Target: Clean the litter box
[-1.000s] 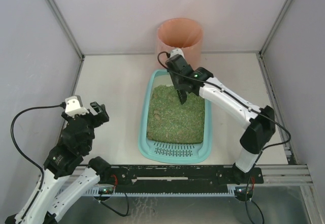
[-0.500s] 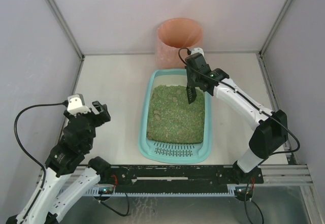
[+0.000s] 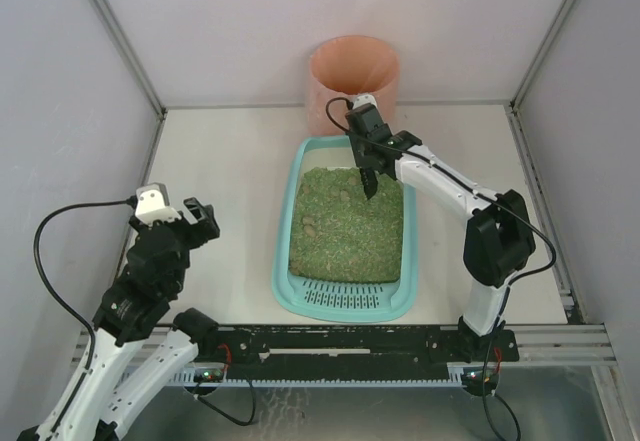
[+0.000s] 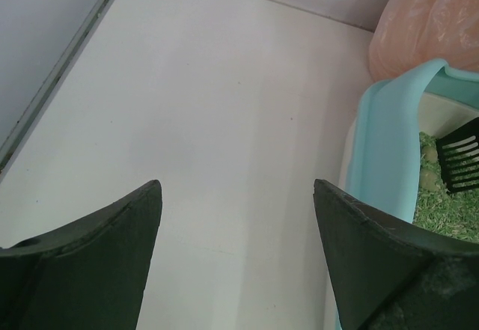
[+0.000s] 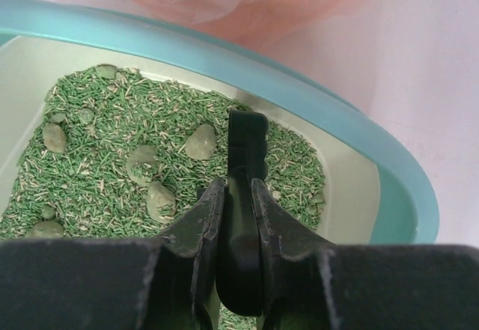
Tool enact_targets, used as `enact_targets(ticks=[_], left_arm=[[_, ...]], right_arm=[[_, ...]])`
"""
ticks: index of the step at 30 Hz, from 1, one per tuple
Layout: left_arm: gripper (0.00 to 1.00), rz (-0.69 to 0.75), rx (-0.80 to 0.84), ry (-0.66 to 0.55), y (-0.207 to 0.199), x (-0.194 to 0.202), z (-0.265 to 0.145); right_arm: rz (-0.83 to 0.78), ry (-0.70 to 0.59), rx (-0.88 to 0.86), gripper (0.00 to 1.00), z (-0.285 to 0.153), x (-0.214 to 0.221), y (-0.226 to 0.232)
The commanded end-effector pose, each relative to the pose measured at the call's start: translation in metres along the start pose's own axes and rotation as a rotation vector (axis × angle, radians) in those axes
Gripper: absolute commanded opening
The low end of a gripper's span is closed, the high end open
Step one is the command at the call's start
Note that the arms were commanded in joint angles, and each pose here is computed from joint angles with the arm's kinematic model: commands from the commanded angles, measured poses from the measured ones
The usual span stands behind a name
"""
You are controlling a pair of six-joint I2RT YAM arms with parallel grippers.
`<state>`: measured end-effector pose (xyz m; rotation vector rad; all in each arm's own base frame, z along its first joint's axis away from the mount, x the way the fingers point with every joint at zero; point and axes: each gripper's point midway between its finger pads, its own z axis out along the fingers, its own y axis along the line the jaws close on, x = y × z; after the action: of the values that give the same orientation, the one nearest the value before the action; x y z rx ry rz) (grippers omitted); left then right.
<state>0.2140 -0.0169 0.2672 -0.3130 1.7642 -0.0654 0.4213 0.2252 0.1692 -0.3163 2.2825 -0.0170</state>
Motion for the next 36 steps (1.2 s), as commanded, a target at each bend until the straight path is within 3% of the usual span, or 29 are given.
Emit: enact_targets(ticks=[1, 18, 36], left_arm=[[0.85, -0.024, 0.014, -0.018, -0.002, -0.001, 0.002], [0.85, -0.077, 0.015, -0.069, 0.005, -0.010, -0.004], [0.85, -0.076, 0.020, -0.062, 0.004, -0.008, -0.004]], right_arm=[[0.010, -0.066, -0.080, 0.00, -0.003, -0.025, 0.015], [0.282, -0.045, -0.351, 0.00, 0.005, -0.013, 0.041], [0.590, 0.021, -0.478, 0.00, 0.014, 0.011, 0.059]])
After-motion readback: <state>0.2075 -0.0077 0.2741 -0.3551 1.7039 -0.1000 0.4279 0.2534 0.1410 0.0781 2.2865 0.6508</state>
